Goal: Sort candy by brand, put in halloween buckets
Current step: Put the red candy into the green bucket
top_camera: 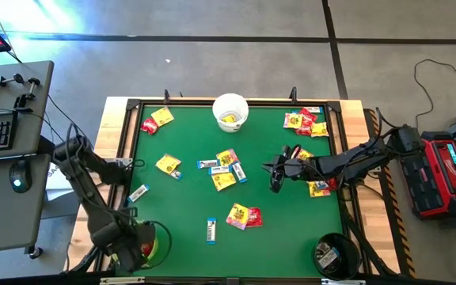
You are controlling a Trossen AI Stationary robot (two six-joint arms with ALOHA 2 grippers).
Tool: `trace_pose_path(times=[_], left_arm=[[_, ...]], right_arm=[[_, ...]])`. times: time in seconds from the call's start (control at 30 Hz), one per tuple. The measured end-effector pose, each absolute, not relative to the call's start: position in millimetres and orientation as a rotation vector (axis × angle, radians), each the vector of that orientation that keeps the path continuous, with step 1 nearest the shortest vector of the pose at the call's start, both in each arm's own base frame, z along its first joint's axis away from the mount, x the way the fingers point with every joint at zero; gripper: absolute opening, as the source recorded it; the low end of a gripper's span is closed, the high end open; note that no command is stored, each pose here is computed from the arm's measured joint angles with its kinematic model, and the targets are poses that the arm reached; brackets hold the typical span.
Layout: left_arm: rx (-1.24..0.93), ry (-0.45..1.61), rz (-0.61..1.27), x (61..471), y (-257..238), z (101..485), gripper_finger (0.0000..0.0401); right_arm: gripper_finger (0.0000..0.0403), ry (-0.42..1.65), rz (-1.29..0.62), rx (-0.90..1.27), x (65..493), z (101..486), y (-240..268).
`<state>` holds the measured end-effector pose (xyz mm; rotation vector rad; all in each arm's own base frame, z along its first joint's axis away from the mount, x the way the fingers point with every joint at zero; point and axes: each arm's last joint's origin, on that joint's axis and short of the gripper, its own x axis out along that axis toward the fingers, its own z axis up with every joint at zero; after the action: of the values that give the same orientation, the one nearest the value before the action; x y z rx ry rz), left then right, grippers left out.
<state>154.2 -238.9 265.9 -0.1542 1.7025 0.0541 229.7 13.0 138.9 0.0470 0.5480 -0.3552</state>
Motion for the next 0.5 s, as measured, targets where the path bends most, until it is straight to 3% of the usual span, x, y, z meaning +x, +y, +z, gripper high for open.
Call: trace_pose_path(times=[0.5], left_arm=[[-0.075, 1.767, 0.047, 161.4, -259.3, 234.1, 0.0007]], right_arm=[[0.0042, 0.548, -0.356, 0.047, 229.7, 138.9, 13.0]])
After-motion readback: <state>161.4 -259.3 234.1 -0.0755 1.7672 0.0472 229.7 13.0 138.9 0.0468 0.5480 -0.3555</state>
